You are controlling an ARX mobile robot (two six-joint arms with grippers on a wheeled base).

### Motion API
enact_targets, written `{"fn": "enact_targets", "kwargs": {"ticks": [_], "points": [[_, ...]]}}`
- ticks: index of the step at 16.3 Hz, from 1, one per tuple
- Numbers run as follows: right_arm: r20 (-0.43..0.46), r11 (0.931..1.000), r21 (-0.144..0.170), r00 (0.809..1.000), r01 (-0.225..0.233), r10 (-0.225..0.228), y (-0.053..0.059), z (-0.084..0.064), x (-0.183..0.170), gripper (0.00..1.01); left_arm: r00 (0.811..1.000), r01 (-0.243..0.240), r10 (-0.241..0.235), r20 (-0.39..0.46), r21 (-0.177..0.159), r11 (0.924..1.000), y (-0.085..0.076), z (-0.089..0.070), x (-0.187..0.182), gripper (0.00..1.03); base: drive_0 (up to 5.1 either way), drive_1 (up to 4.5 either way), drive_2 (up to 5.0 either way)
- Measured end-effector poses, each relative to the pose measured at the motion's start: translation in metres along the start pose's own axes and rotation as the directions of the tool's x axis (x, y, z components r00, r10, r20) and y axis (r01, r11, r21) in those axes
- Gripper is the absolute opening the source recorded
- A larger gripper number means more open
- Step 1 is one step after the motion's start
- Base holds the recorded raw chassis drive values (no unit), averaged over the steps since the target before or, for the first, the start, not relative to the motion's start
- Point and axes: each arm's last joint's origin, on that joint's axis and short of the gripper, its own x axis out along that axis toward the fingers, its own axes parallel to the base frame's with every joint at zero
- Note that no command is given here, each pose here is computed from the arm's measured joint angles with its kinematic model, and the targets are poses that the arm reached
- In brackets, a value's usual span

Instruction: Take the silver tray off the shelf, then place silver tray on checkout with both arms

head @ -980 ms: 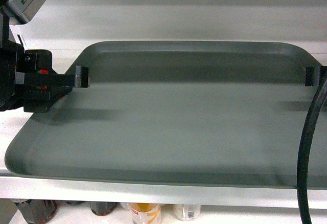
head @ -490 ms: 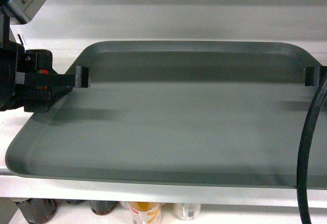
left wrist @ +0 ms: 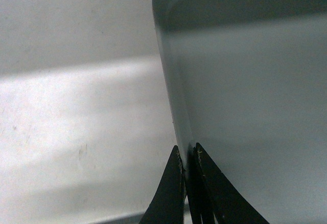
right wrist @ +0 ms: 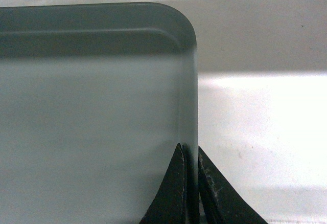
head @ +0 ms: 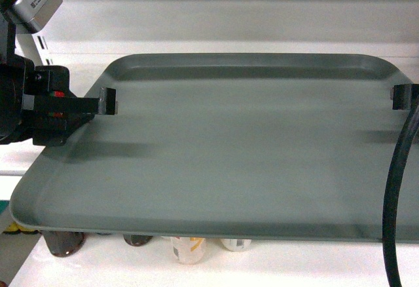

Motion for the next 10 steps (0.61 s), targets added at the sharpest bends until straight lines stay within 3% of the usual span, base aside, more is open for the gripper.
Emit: {"fn": "enact_targets", "kwargs": {"ticks": [10], "points": [[0.002,1.0000,0.000,1.000,-0.005,0.005,0.0001,0.0007,-0.0010,0.03,1.000,-0.001,0.001,0.003,0.001,1.0000,0.0000,0.0010,-0.0002,0.03,0.1,-3.94,4.2]]}}
